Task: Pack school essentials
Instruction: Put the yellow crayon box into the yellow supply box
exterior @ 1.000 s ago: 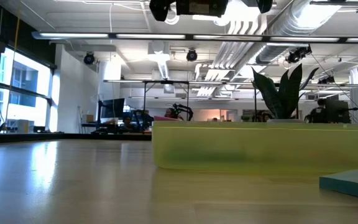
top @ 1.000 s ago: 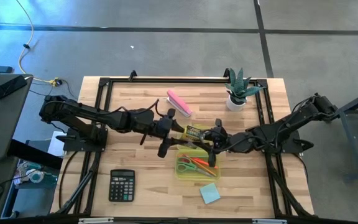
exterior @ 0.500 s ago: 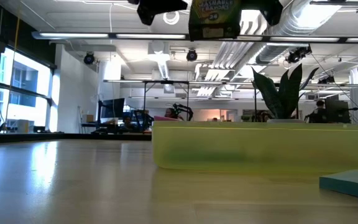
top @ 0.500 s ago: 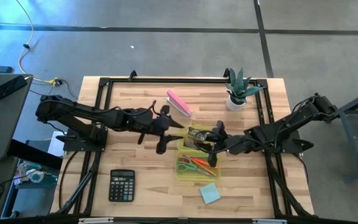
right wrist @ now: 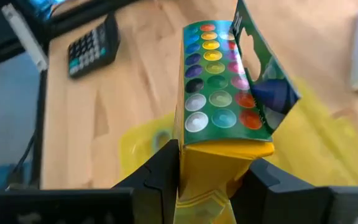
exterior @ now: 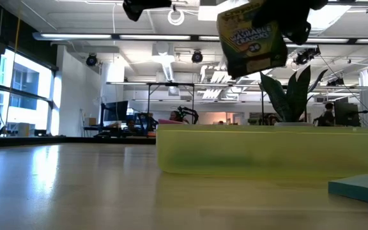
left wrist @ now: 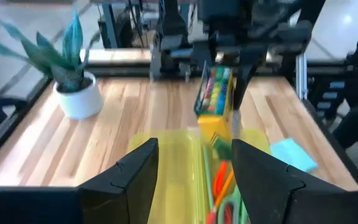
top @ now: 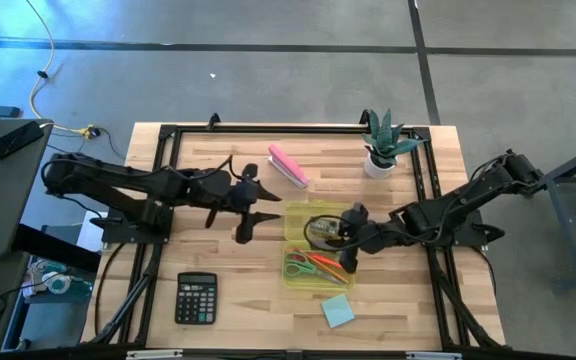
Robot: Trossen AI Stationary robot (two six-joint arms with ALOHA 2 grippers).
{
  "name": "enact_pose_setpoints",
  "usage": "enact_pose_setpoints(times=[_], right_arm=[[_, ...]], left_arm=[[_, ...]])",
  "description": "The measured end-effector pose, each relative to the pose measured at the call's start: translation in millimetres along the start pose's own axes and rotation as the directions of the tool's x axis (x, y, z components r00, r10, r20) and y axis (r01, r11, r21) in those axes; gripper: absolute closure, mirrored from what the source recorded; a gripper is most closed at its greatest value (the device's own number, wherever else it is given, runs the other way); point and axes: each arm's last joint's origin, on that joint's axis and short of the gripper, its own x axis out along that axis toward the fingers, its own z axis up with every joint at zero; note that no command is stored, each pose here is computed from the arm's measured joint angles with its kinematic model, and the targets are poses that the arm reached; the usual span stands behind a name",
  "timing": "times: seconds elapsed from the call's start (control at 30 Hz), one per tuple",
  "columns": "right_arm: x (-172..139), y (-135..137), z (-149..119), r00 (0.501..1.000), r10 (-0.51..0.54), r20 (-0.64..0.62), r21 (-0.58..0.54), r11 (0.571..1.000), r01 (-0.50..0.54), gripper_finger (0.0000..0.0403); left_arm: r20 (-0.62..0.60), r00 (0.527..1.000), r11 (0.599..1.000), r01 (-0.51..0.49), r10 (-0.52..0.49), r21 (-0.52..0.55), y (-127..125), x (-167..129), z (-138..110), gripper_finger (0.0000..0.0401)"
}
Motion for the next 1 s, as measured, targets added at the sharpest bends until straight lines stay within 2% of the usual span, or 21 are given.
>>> enact_pose_setpoints(times=[0.17,0.4,0.63,0.83,1.0], right_arm=[[3,-6,1,0.991,0.082,-0.105,0.018,0.997,-0.081,0.0303],[7,-15,6,0.973,0.154,-0.171,0.054,0.988,-0.147,0.0303],[9,-21,9,0.921,0.288,-0.263,0.036,0.957,-0.289,0.0304],[9,-22,9,0.915,0.289,-0.28,-0.03,0.95,-0.309,0.0303],[14,-26,0,0.902,0.232,-0.363,-0.067,0.959,-0.274,0.0306]], left_arm=[[-0.038,0.999,1.0,-0.001,0.001,0.0,0,-3,-3,0.0213],[-0.085,0.996,1.0,-0.002,0.002,0.008,0,0,-9,0.0213],[-0.081,0.997,1.0,-0.001,0.002,0.008,0,0,-8,0.0213],[-0.081,0.997,1.0,-0.001,0.002,0.008,0,0,-8,0.0213],[-0.081,0.997,1.0,-0.001,0.002,0.007,0,0,-8,0.0213]])
